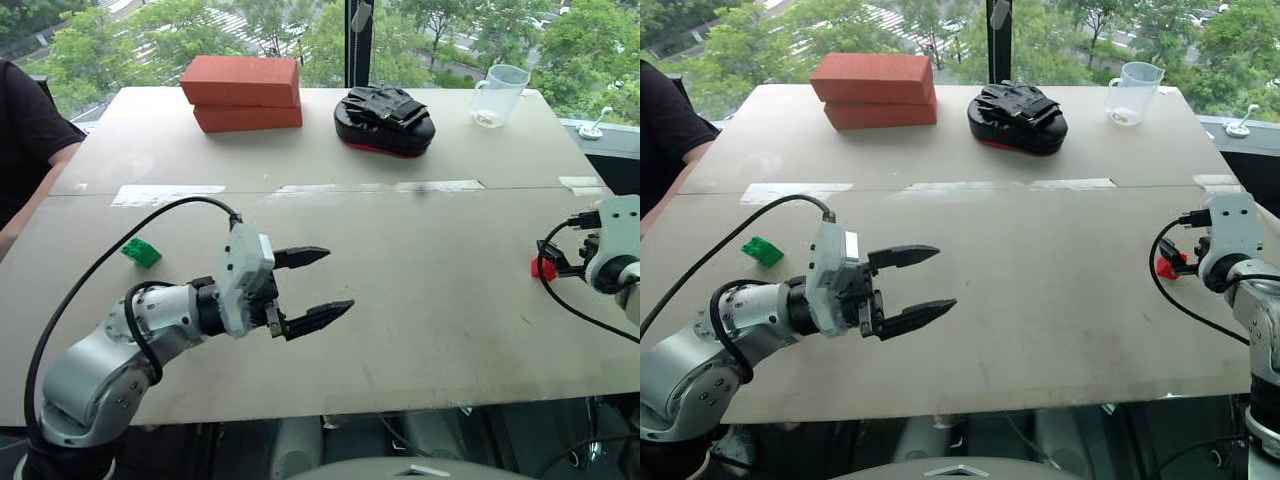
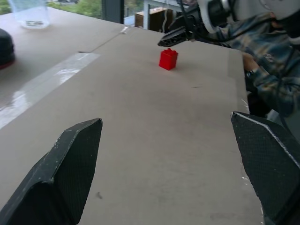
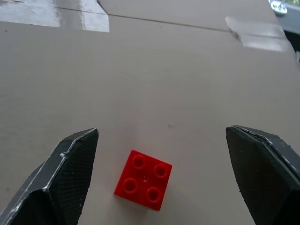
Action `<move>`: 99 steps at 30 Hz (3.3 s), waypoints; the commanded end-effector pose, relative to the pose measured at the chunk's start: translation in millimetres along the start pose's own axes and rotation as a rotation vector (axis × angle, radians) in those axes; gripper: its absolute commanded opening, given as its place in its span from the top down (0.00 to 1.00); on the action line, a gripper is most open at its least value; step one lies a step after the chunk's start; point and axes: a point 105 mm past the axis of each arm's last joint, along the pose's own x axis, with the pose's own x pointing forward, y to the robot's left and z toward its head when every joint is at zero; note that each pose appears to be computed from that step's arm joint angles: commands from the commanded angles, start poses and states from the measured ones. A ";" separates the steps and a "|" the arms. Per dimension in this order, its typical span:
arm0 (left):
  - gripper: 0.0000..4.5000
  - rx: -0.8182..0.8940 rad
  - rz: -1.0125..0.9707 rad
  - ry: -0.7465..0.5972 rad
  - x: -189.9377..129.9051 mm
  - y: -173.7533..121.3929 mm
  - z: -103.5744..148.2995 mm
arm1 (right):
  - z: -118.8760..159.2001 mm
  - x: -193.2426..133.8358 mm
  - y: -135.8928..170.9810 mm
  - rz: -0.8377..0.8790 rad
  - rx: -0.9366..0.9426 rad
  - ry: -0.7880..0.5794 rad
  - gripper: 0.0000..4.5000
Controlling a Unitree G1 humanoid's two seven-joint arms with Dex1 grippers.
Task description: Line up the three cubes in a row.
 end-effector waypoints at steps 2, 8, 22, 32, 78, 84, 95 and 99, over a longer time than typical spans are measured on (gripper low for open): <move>0.01 0.035 -0.070 -0.016 5.5 -5.0 5.8 | -0.3 -0.5 -6.4 -0.040 0.106 0.057 0.00; 0.01 0.037 -0.080 -0.028 9.2 -5.2 7.2 | -5.4 6.1 2.9 -0.012 0.210 0.109 0.00; 0.00 0.018 -0.036 -0.040 4.1 -4.9 7.0 | -14.7 21.7 11.3 0.010 0.173 0.162 0.72; 0.00 -0.037 0.036 -0.007 -6.0 -8.4 -8.0 | 32.4 2.5 116.7 0.737 -0.333 -0.115 0.72; 0.00 -0.043 0.105 0.040 -27.5 -16.7 -12.3 | 49.8 39.5 194.9 1.333 -1.128 -0.062 0.30; 0.00 -0.058 0.128 0.053 -33.2 -16.0 -18.4 | 52.6 39.4 192.8 1.322 -1.130 -0.099 0.01; 0.00 -0.127 0.667 -0.082 -89.9 38.4 -22.4 | 87.2 -10.9 185.0 1.363 -0.852 -0.463 0.01; 0.00 -0.128 1.091 0.014 -149.2 85.0 -32.7 | 95.0 -61.2 196.4 1.423 -0.601 -0.668 0.01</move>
